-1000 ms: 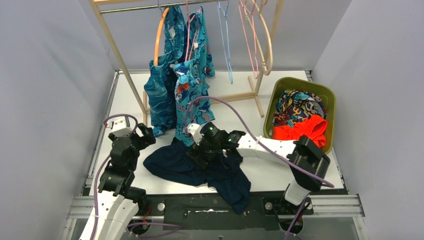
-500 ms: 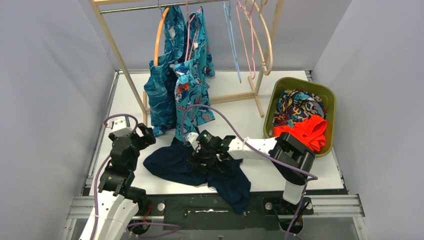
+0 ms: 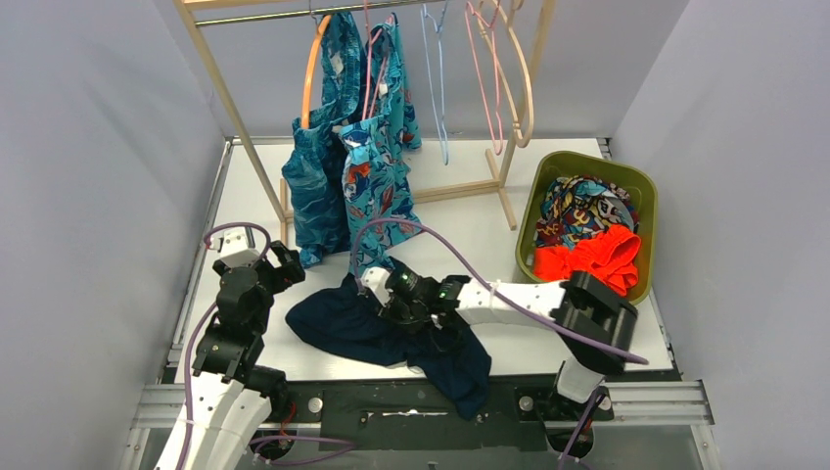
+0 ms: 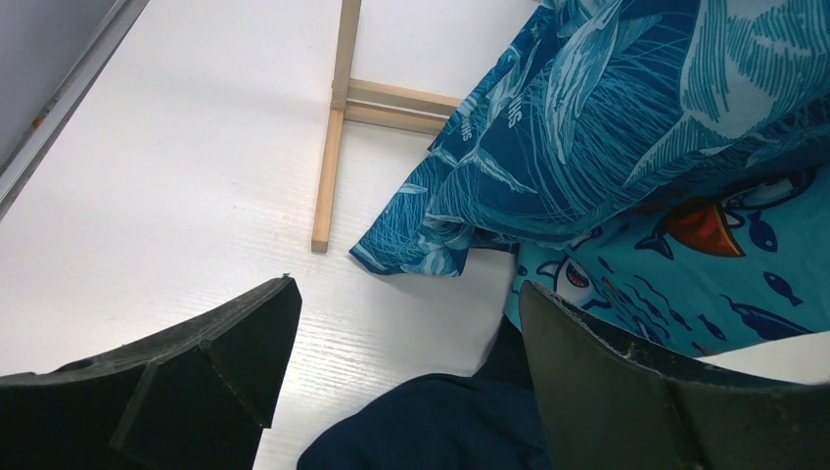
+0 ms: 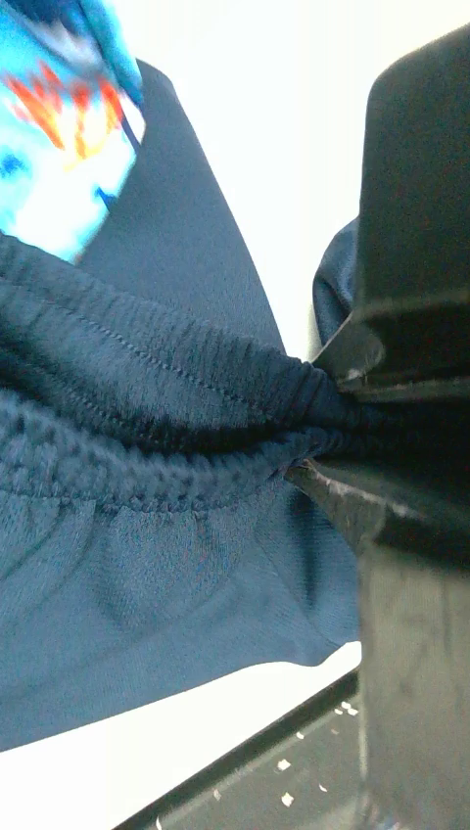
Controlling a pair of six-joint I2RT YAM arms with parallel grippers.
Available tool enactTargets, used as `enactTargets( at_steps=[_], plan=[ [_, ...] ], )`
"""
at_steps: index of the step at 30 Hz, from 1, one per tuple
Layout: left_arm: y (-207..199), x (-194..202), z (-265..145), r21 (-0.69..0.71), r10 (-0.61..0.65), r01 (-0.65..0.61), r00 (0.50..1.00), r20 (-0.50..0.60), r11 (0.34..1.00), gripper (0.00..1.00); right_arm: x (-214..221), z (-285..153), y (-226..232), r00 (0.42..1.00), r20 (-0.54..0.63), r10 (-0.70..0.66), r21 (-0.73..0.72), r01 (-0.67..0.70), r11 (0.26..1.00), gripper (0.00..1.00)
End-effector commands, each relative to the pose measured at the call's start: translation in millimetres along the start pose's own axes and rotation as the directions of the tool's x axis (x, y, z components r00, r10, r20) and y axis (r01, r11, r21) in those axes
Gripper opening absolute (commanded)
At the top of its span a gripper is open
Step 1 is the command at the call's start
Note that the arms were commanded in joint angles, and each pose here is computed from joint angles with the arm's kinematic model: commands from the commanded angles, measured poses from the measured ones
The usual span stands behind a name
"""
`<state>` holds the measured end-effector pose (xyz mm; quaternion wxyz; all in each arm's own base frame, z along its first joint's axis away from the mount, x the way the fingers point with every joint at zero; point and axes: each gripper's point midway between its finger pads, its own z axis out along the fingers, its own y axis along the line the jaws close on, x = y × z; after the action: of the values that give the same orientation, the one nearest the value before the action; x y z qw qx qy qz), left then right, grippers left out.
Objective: Remove the shorts from the hanger
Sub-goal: Adjust the shorts at the center of the board.
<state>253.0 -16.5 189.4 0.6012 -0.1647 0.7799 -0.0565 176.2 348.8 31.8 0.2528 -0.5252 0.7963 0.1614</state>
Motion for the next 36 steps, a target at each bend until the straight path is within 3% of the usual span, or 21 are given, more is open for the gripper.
enactTargets(
  at_steps=[1,9,13,16,19,20,22,25,28,31,34,36],
  plan=[
    [-5.4,-17.0,-0.5,0.019,-0.019,0.018,0.999,0.051,1.0,0.83,-62.6,-67.4,-8.9,0.969,0.231,-0.09,0.073,0.075,0.994,0.0],
    [-4.5,-19.6,-2.0,0.016,-0.023,0.022,0.998,0.061,1.0,0.83,-136.3,-207.7,-8.8,0.772,0.608,-0.187,0.157,0.114,0.981,0.0],
    [-3.9,-20.3,-2.1,0.015,-0.024,0.023,0.998,0.064,1.0,0.83,-157.6,-281.2,-15.4,0.626,0.746,-0.228,0.235,0.074,0.969,0.0],
    [-3.9,-20.8,-2.0,0.015,-0.026,0.025,0.997,0.066,1.0,0.83,-169.8,-337.2,-24.3,0.482,0.836,-0.261,0.297,0.002,0.955,0.0],
    [-3.8,-21.0,-2.3,0.015,-0.026,0.025,0.997,0.067,1.0,0.83,-171.8,-368.9,-47.7,0.409,0.867,-0.285,0.368,-0.141,0.919,0.0],
    [-3.9,-21.4,-2.6,0.016,-0.027,0.026,0.997,0.069,1.0,0.83,-169.8,-371.7,-54.9,0.409,0.868,-0.283,0.381,-0.181,0.906,0.0],
    [-2.6,-21.7,-2.7,0.01,-0.027,0.026,0.997,0.07,1.0,0.83,-162.4,-357.3,-58.2,0.465,0.844,-0.267,0.388,-0.185,0.903,0.0],
    [-1.6,-21.8,-3.1,0.005,-0.027,0.026,0.997,0.072,1.0,0.83,-131.3,-302.6,-45.0,0.641,0.751,-0.159,0.303,-0.12,0.945,0.0],
    [-1.3,-22.2,-2.9,0.005,-0.028,0.027,0.997,0.074,1.0,0.83,-93.0,-259.5,-32.3,0.738,0.673,0.038,0.168,-0.202,0.965,0.0],
    [-1.6,-21.9,-2.0,0.008,-0.029,0.029,0.997,0.073,1.0,0.83,-48.3,-227.4,-29.5,0.777,0.59,0.22,0.111,-0.348,0.931,0.04],
    [-3.7,-19.8,-0.3,0.019,-0.027,0.026,0.998,0.063,0.999,0.83,-1.7,-208.4,-49.5,0.79,0.513,0.336,0.225,-0.502,0.835,0.05],
    [-4.9,-18.8,0.6,0.024,-0.026,0.024,0.998,0.057,0.999,0.83,19.3,-197.6,-62.7,0.808,0.466,0.361,0.325,-0.536,0.779,0.04]
  ],
)
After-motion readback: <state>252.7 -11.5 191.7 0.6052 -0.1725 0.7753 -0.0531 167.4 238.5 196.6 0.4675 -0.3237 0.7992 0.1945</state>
